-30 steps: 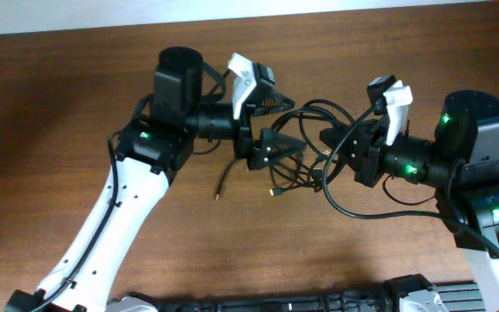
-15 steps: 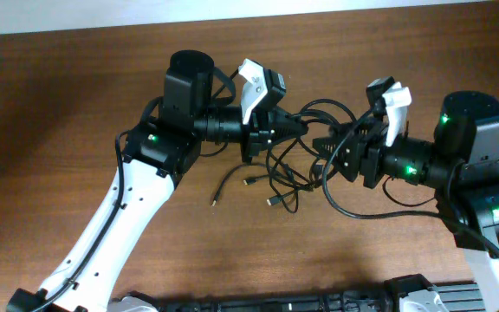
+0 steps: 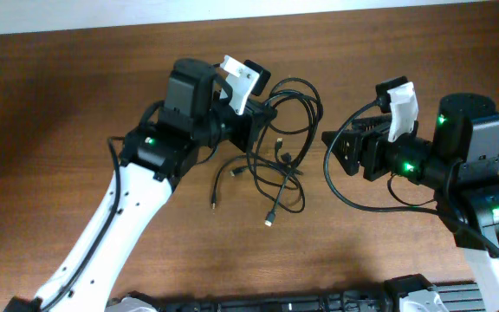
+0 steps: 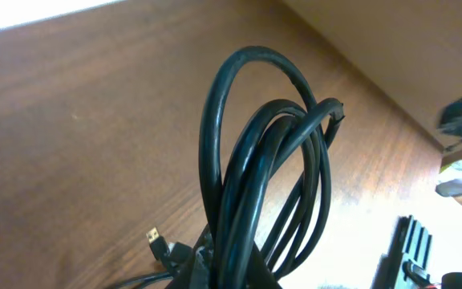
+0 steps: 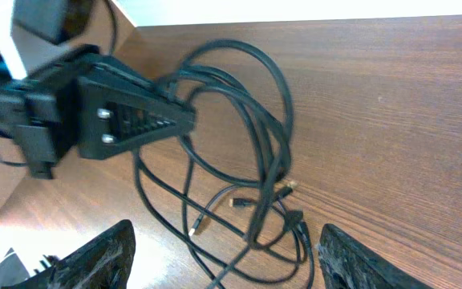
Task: Untangle cables
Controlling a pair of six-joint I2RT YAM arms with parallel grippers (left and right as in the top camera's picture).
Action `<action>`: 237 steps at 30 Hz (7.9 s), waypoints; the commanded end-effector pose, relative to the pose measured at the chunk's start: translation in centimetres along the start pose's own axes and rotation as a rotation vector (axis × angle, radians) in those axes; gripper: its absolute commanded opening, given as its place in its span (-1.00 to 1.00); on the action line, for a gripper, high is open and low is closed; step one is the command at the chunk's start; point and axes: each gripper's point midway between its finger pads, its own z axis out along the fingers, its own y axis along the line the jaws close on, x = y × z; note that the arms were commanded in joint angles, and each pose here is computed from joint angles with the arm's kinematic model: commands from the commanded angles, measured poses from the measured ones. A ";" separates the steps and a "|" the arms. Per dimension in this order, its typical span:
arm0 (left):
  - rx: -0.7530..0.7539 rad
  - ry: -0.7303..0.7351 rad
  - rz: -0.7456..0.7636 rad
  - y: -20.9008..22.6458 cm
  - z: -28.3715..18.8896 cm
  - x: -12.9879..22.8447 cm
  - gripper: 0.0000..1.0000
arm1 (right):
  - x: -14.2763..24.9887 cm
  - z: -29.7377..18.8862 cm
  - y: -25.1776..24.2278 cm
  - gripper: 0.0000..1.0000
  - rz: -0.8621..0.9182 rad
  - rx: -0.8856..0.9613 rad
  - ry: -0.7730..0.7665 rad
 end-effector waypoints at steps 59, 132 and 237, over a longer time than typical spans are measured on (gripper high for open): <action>0.027 -0.229 0.659 -7.6 -10.3 -3.6 -1.00 | 0.4 -9.5 -15.5 0.98 0.080 1.104 -0.077; 0.369 -0.287 0.115 -11.3 -9.1 -6.8 -0.30 | -0.8 -0.7 5.2 -0.92 -0.388 -0.306 -0.068; -0.513 -0.074 0.103 -0.2 -11.2 0.1 0.99 | 15.8 13.5 -17.3 -0.46 0.552 0.522 0.766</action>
